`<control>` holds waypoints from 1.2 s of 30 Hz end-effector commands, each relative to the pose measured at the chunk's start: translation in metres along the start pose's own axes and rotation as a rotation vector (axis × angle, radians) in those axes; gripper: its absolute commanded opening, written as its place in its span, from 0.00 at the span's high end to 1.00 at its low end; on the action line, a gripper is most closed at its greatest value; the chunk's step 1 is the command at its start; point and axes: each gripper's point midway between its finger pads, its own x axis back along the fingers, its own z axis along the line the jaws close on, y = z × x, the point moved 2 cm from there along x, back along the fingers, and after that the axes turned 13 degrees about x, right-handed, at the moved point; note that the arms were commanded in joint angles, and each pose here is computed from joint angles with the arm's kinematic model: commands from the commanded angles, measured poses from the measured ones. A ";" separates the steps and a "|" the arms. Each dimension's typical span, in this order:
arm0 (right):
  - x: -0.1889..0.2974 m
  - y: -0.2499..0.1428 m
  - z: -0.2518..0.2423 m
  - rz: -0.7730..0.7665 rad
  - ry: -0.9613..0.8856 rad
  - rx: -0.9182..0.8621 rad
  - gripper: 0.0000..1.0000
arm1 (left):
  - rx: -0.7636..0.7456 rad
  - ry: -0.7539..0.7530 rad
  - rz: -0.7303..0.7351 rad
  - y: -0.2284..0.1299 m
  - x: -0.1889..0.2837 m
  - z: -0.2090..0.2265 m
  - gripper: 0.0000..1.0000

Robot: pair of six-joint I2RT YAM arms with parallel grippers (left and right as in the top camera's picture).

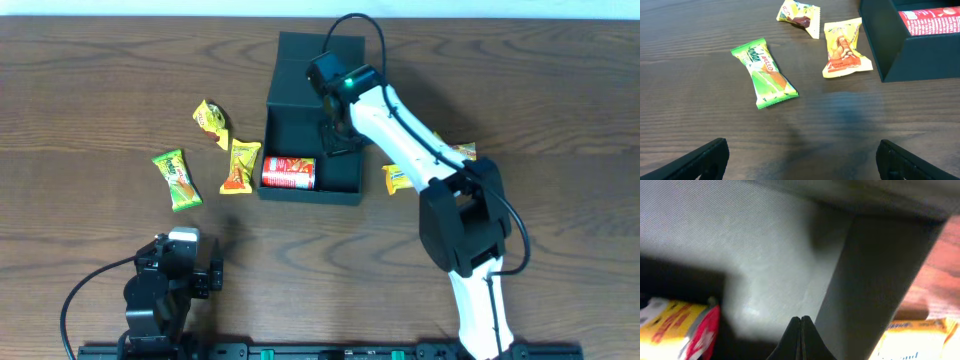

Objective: Pack container

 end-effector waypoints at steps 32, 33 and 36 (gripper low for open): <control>-0.028 0.056 -0.038 -0.206 -0.212 0.077 0.99 | -0.001 0.008 0.000 -0.002 -0.001 0.002 0.05; -0.029 0.053 -0.035 -0.194 -0.205 0.084 0.99 | -0.001 0.008 0.000 -0.002 -0.001 0.002 0.05; -0.029 0.046 -0.026 -0.164 -0.193 0.106 0.99 | -0.001 0.008 0.000 -0.002 -0.001 0.002 0.05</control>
